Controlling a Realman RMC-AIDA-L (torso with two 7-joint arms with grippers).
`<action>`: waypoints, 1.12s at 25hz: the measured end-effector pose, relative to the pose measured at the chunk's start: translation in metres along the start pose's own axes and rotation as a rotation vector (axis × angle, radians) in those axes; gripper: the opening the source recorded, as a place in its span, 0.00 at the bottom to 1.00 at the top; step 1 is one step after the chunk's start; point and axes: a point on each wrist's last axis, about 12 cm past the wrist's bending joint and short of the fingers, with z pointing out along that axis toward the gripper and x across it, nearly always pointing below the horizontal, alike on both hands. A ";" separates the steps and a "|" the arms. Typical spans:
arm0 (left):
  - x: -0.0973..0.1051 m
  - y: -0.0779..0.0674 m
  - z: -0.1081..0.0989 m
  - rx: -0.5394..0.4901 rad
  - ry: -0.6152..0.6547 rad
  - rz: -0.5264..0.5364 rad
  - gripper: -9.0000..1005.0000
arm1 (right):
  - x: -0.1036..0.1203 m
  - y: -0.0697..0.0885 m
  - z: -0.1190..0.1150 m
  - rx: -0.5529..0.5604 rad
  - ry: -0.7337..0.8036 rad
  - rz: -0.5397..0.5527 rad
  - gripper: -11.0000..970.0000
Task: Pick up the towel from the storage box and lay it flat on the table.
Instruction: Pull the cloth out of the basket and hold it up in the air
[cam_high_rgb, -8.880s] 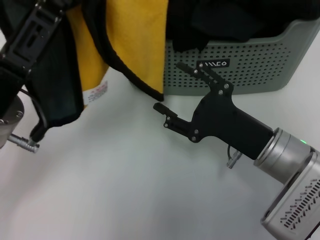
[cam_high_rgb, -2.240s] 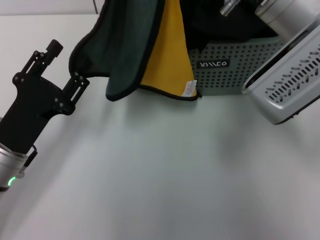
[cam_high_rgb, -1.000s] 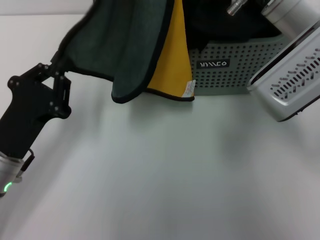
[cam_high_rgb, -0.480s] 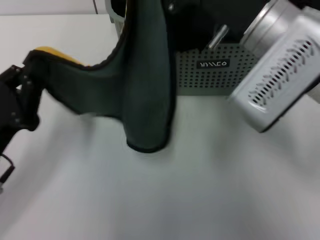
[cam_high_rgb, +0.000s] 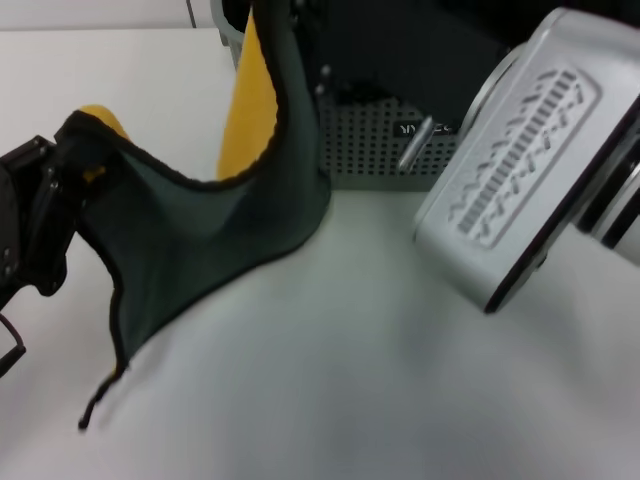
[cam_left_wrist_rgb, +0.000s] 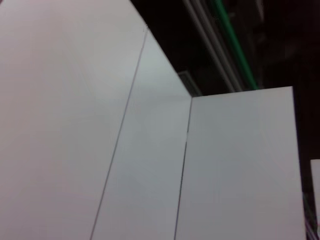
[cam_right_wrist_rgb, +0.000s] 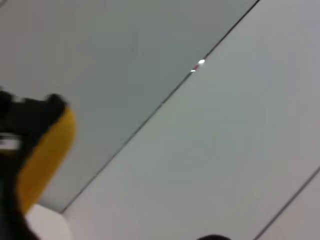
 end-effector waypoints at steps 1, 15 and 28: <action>-0.001 -0.001 0.001 0.011 -0.002 0.000 0.02 | -0.003 0.004 -0.001 -0.014 0.007 0.003 0.03; 0.006 -0.008 -0.003 0.039 0.048 -0.051 0.02 | 0.027 -0.007 0.006 -0.087 0.107 0.264 0.04; 0.010 -0.010 -0.005 0.010 0.047 -0.035 0.02 | 0.043 -0.008 0.024 -0.075 0.128 0.115 0.04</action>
